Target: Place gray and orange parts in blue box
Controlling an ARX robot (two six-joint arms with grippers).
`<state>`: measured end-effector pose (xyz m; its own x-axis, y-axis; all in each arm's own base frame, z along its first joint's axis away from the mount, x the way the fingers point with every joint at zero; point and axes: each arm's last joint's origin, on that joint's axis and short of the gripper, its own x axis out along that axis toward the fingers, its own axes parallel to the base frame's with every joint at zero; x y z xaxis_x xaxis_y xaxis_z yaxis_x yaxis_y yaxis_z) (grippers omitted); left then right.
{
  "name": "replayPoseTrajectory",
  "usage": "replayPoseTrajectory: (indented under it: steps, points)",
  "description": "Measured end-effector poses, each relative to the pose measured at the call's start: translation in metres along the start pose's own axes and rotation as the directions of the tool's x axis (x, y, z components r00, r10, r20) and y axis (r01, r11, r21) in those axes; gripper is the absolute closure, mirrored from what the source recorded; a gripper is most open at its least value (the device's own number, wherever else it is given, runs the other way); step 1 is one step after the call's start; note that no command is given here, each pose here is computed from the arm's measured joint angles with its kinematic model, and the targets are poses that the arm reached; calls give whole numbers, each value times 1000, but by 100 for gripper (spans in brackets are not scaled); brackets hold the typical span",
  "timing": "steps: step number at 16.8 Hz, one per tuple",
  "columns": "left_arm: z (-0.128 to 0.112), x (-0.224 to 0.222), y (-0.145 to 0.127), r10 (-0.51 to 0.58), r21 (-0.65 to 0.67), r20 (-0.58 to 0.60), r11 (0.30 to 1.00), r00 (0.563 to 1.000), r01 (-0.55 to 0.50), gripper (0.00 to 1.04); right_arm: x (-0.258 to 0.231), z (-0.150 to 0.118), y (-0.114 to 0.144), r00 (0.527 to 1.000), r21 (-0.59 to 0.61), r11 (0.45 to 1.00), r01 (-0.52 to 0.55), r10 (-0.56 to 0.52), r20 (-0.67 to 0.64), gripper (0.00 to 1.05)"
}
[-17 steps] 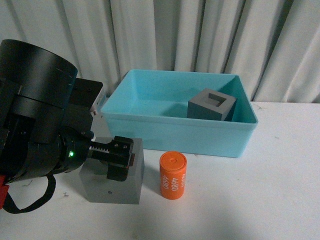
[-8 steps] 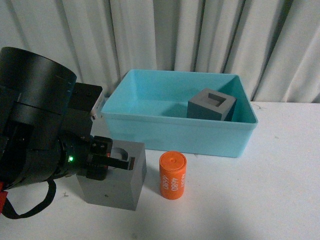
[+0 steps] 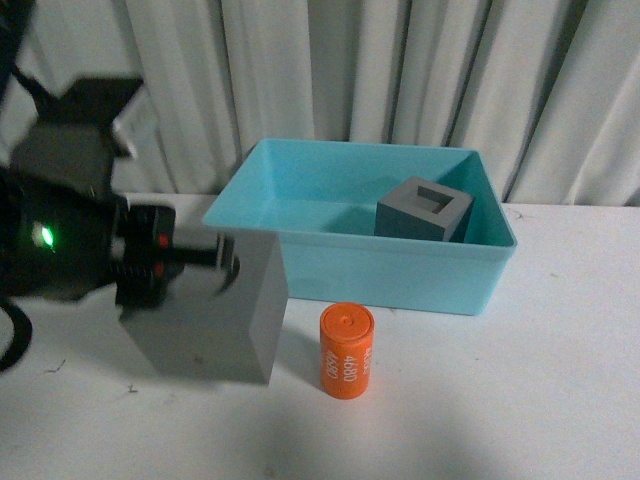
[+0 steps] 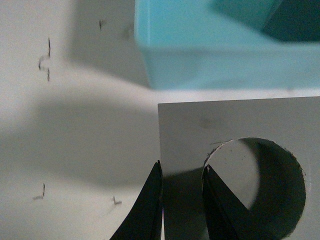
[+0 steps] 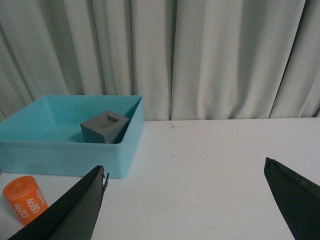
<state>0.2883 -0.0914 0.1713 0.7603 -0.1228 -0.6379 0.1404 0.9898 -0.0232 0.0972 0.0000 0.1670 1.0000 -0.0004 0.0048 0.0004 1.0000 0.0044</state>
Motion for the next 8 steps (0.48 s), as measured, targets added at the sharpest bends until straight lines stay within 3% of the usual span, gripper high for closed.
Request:
replayPoseTrajectory:
  steps: [4,8]
  points:
    - [91,-45,-5,-81,-28,276,995,958,93,88,0,0,0,1000,0,1000,0,0,0,6]
    - [120,8,-19,-79,58,288,996,954,65,88,0,0,0,1000,0,1000,0,0,0,6]
